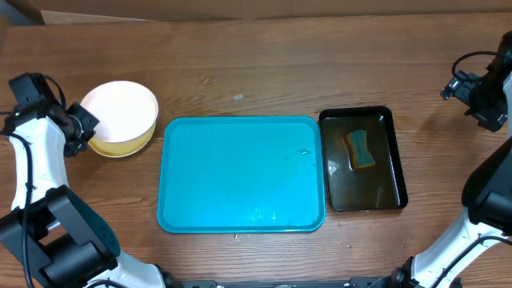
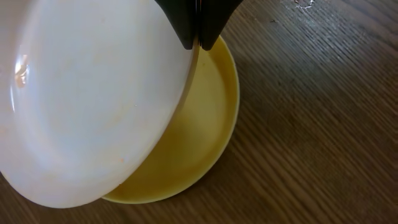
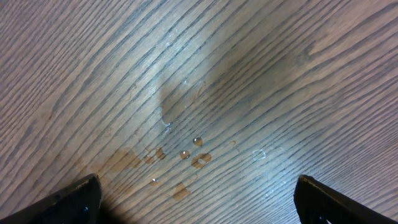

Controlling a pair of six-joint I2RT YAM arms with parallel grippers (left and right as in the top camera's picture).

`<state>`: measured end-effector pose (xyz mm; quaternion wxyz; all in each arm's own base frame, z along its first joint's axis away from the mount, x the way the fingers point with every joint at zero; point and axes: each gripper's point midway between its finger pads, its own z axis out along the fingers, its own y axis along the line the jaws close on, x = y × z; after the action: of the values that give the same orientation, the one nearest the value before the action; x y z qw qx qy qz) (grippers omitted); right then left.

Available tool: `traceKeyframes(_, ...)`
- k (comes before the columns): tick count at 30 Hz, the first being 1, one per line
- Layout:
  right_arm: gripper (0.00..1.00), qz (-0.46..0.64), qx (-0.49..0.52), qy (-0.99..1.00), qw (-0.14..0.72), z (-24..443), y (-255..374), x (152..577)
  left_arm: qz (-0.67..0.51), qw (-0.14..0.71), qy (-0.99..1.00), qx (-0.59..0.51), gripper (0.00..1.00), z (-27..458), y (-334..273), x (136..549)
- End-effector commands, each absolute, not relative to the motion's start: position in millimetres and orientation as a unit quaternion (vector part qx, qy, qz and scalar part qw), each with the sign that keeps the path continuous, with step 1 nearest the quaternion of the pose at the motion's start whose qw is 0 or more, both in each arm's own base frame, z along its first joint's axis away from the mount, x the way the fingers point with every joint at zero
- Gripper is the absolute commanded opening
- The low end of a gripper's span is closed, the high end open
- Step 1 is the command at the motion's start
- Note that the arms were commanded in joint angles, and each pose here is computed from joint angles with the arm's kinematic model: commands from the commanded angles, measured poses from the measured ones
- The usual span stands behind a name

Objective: Clean dirty plates on tray and stack at the side
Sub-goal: 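Lower the white plate onto the yellow plate and open the left gripper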

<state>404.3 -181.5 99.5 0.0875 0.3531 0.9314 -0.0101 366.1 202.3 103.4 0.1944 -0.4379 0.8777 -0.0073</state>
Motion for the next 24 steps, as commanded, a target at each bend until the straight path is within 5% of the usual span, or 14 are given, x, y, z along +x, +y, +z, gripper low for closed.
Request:
traceKeyframes(1, 1.00, -0.012, 0.353, 0.930, 0.106, 113, -182, 408, 0.006, 0.199, 0.869, -0.452, 0.04, 102, 210, 362)
traceKeyframes(13, 1.00, -0.012, 0.353, 0.930, 0.106, 113, -182, 408, 0.028, 0.213, 0.863, -0.457, 0.08, 104, 222, 363)
traceKeyframes(14, 1.00, -0.012, 0.353, 0.930, 0.106, 113, -182, 408, 0.028, 0.213, 0.863, -0.457, 0.17, 104, 222, 363)
traceKeyframes(16, 1.00, -0.012, 0.353, 0.930, 0.106, 113, -182, 408, 0.019, 0.213, 0.867, -0.451, 0.66, 104, 219, 365)
traceKeyframes(24, 1.00, -0.012, 0.353, 0.930, 0.106, 113, -182, 408, -0.140, 0.244, 0.913, -0.297, 0.83, 116, 149, 404)
